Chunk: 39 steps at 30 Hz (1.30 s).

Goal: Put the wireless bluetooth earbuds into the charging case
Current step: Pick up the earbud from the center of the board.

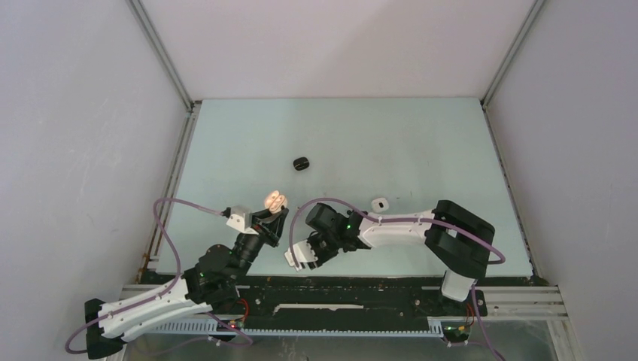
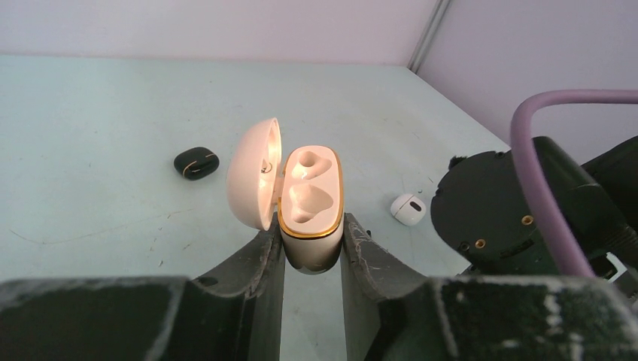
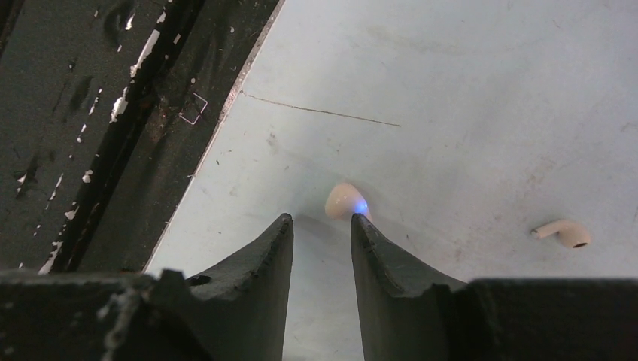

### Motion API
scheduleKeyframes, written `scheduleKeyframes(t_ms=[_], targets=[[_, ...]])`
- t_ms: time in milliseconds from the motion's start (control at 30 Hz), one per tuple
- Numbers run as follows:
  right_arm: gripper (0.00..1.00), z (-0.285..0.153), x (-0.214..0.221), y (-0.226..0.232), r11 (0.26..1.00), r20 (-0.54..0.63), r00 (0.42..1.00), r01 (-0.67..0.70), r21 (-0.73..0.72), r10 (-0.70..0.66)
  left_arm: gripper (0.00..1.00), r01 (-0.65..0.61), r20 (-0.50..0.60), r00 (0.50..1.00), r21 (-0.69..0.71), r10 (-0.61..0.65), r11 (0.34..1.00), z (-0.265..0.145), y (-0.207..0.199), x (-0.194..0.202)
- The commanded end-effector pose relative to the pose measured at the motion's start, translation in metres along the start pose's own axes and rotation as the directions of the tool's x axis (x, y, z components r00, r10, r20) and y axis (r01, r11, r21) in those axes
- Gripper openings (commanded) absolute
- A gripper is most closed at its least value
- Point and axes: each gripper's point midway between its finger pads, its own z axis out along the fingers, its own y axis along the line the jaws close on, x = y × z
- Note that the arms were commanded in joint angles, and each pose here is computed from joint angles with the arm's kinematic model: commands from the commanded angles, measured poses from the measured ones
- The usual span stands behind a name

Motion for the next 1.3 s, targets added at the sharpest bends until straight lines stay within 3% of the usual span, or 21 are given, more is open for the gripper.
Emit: scheduleKeyframes(t_ms=[0,600,1000,1267], targets=[[0.38,0.007,-0.012,-0.013,0.999,0.026,0.999,0.028,0.021,-0.028,0.00,0.026,0.022,0.999,-0.005,-0.026,1.000,0.001,-0.002,-0.008],[0.36,0.014,-0.013,-0.019,0.999,0.025,0.999,0.024,0.029,-0.025,0.00,0.027,0.011,1.000,-0.001,-0.027,1.000,0.001,-0.002,-0.003],[0.30,0.020,-0.016,-0.032,1.000,0.027,1.000,-0.003,0.011,0.003,0.00,0.035,0.007,0.999,0.002,-0.035,0.999,0.000,-0.002,-0.001],[0.33,0.026,-0.010,-0.018,0.996,-0.009,1.000,-0.019,-0.092,0.018,0.00,0.034,0.005,0.999,0.003,-0.034,0.999,0.001,-0.002,0.000]])
